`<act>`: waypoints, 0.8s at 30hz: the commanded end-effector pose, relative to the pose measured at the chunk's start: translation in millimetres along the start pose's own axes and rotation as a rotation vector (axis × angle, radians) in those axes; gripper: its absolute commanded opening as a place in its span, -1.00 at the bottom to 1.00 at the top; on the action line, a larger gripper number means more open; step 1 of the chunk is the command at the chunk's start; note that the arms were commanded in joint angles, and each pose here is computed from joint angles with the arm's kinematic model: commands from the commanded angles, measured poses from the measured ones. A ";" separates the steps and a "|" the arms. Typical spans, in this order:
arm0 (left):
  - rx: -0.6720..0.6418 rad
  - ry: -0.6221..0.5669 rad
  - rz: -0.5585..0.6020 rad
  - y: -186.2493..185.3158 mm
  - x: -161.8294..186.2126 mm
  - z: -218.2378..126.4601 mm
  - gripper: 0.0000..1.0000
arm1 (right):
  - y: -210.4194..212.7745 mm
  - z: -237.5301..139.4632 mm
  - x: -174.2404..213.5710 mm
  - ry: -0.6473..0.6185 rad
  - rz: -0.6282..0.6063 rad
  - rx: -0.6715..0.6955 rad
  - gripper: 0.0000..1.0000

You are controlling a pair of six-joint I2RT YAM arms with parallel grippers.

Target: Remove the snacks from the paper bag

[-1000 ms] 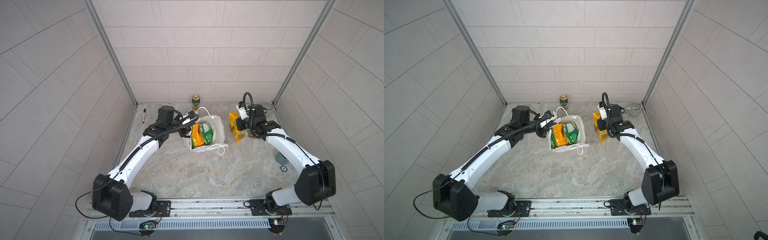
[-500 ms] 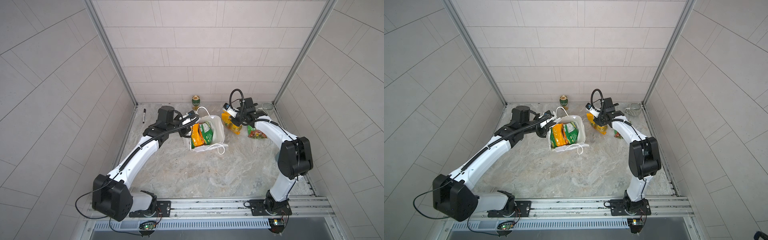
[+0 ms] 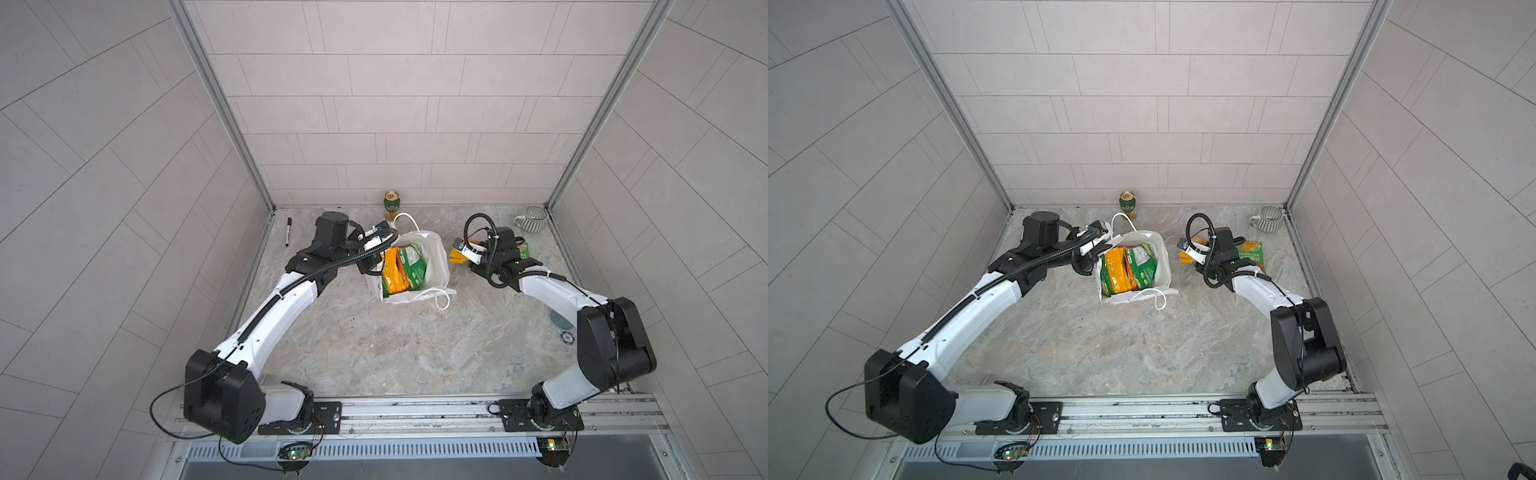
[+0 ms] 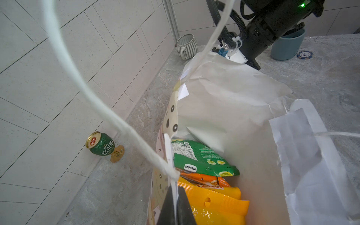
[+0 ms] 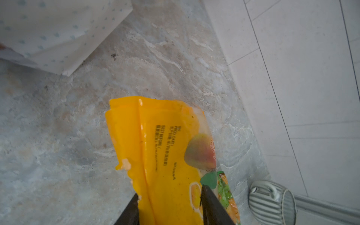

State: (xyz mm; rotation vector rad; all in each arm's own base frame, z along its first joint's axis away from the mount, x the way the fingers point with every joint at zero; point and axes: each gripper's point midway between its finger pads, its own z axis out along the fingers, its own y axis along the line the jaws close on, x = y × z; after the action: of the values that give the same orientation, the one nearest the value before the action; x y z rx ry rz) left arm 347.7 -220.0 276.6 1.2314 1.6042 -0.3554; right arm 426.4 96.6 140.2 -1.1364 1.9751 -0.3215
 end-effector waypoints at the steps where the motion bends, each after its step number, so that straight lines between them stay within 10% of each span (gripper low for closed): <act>1: 0.014 -0.064 0.026 -4.3 -15.2 -2.2 -1.00 | -29.4 -21.1 -26.4 -0.123 0.173 0.129 -0.07; 20: -0.024 -0.075 0.033 -2.5 -14.4 -6.3 -1.00 | -76.9 -65.9 -0.9 -0.089 0.946 0.340 -0.06; 24: -0.023 -0.074 0.021 -1.1 -14.8 -4.4 -1.00 | -48.4 -61.3 -30.5 -0.138 1.189 0.087 -0.26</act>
State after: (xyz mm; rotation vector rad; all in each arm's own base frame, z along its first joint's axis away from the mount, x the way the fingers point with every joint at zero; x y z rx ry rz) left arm 347.1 -220.1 274.4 1.2157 1.5867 -0.3545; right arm 427.1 61.1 220.8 0.0104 2.0633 0.0304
